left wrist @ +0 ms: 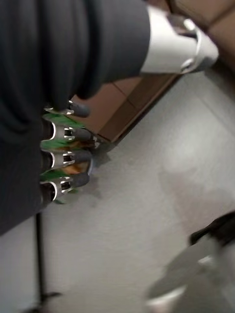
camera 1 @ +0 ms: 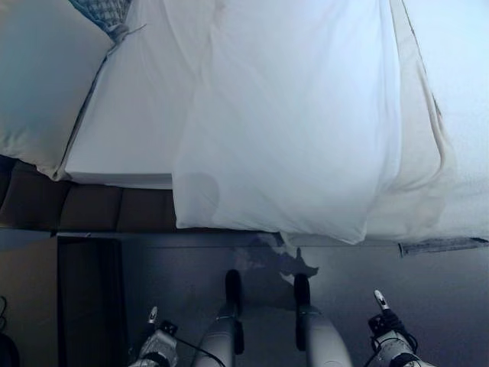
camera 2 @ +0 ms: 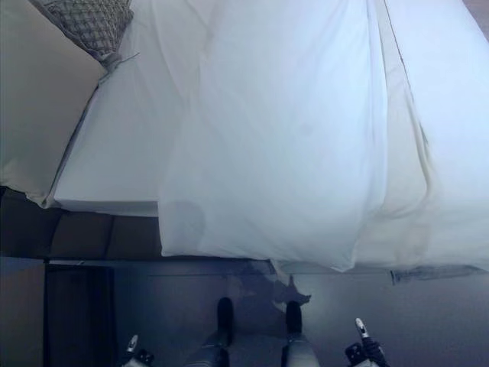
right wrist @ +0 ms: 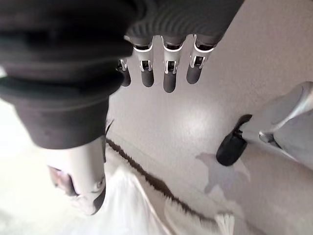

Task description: Make the bed

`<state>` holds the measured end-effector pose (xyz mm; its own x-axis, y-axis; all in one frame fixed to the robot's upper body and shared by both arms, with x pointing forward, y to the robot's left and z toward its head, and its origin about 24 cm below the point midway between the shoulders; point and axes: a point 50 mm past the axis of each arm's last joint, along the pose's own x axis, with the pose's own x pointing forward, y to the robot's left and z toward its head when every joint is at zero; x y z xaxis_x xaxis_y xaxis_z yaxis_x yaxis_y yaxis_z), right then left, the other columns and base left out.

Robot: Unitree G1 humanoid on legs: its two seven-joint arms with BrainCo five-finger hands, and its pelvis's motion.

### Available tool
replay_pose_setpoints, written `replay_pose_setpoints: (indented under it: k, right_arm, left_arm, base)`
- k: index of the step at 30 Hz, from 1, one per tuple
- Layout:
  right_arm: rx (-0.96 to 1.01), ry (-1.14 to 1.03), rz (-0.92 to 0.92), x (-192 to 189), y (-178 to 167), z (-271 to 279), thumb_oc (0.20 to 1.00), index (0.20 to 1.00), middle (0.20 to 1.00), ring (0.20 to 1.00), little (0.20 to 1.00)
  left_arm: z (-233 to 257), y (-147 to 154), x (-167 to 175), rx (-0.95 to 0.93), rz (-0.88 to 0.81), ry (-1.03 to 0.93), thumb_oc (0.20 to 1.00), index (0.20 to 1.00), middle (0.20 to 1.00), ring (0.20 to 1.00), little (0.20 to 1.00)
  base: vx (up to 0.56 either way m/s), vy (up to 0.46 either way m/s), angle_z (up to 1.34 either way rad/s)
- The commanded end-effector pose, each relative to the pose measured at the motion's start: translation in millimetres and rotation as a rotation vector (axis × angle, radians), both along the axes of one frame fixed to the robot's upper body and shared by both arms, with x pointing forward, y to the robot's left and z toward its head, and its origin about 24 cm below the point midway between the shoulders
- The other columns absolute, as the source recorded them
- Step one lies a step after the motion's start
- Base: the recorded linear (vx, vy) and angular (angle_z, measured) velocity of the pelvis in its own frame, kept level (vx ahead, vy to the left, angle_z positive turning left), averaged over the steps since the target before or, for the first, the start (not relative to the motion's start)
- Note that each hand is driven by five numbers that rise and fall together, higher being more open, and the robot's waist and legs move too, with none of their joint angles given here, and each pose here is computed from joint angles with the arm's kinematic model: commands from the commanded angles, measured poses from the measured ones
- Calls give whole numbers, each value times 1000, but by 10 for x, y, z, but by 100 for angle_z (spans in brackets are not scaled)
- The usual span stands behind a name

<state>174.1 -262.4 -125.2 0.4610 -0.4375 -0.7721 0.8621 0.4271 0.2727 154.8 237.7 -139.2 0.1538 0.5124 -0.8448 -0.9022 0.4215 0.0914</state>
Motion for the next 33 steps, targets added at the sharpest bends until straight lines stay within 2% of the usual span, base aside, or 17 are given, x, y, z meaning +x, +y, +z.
replay_pose_setpoints:
  k: [1,3,4,6,7,8,10,11,12,15,16,17,18,19,22,26,33]
  right_arm:
    - [-5,-49,40,15,-70,38,1000,1000,1000,1000,1000]
    - [-22,-83,79,75,-47,71,1000,1000,1000,1000,1000]
    - [-22,-82,79,67,-47,68,1000,1000,1000,1000,1000]
    - [-62,-185,245,234,54,175,1000,1000,1000,1000,1000]
    - [-62,-183,245,229,55,172,1000,1000,1000,1000,1000]
    - [-46,-294,292,349,130,272,1000,1000,1000,1000,1000]
    - [-44,-359,328,423,171,346,1000,1000,1000,1000,1000]
    - [-85,-446,522,554,282,494,1000,1000,1000,1000,1000]
    - [-125,-467,599,608,298,563,1000,1000,1000,1000,1000]
    - [-174,-495,678,682,328,656,1000,1000,1000,1000,1000]
    - [-262,-605,906,909,483,955,1000,1000,1000,1000,1000]
    - [-262,-605,906,909,483,955,1000,1000,1000,1000,1000]
    - [-278,-656,1031,1042,579,1103,1000,1000,1000,1000,1000]
    - [-278,-657,1031,1044,579,1104,1000,1000,1000,1000,1000]
    - [-257,-747,1221,1312,823,1366,1000,1000,1000,1000,1000]
    - [-238,-823,1341,1534,1047,1625,1000,1000,1000,1000,1000]
    - [-225,-983,1381,1859,1262,2166,1000,1000,1000,1000,1000]
  left_arm:
    - [-18,-24,18,34,-250,68,1000,1000,1000,1000,1000]
    - [16,-84,112,106,-400,45,1000,1000,1000,1000,1000]
    - [13,-87,106,107,-401,46,1000,1000,1000,1000,1000]
    - [100,-213,279,194,-636,-54,1000,1000,1000,1000,1000]
    - [98,-213,274,194,-636,-52,1000,1000,1000,1000,1000]
    - [249,-261,458,325,-854,-122,1000,1000,1000,1000,1000]
    - [323,-294,529,348,-923,-179,1000,1000,1000,1000,1000]
    - [560,-328,731,438,-1064,-320,1000,1000,1000,1000,1000]
    - [649,-353,799,478,-1147,-366,1000,1000,1000,1000,1000]
    - [744,-389,866,489,-1201,-433,1000,1000,1000,1000,1000]
    - [1028,-540,1069,481,-1373,-635,1000,1000,1000,1000,1000]
    - [1029,-540,1070,481,-1373,-635,1000,1000,1000,1000,1000]
    - [1254,-732,1201,432,-1482,-797,1000,1000,1000,1000,1000]
    - [1255,-731,1202,432,-1482,-797,1000,1000,1000,1000,1000]
    - [1705,-1042,1452,363,-1638,-1028,1000,1000,1000,1000,1000]
    - [2078,-1210,1688,370,-1727,-1139,1000,1000,1000,1000,1000]
    - [2668,-1257,2036,526,-1724,-1243,1000,1000,1000,1000,1000]
  base:
    - [0,0,0]
    - [0,0,0]
    - [0,0,0]
    - [0,0,0]
    - [-21,-44,5]
    - [-8,-20,5]
    - [-13,-30,5]
    - [-21,-40,8]
    - [-17,-33,7]
    - [-14,-8,4]
    - [0,0,0]
    - [0,0,0]
    - [0,0,0]
    - [0,0,0]
    - [-13,2,0]
    - [-55,3,0]
    - [-54,10,3]
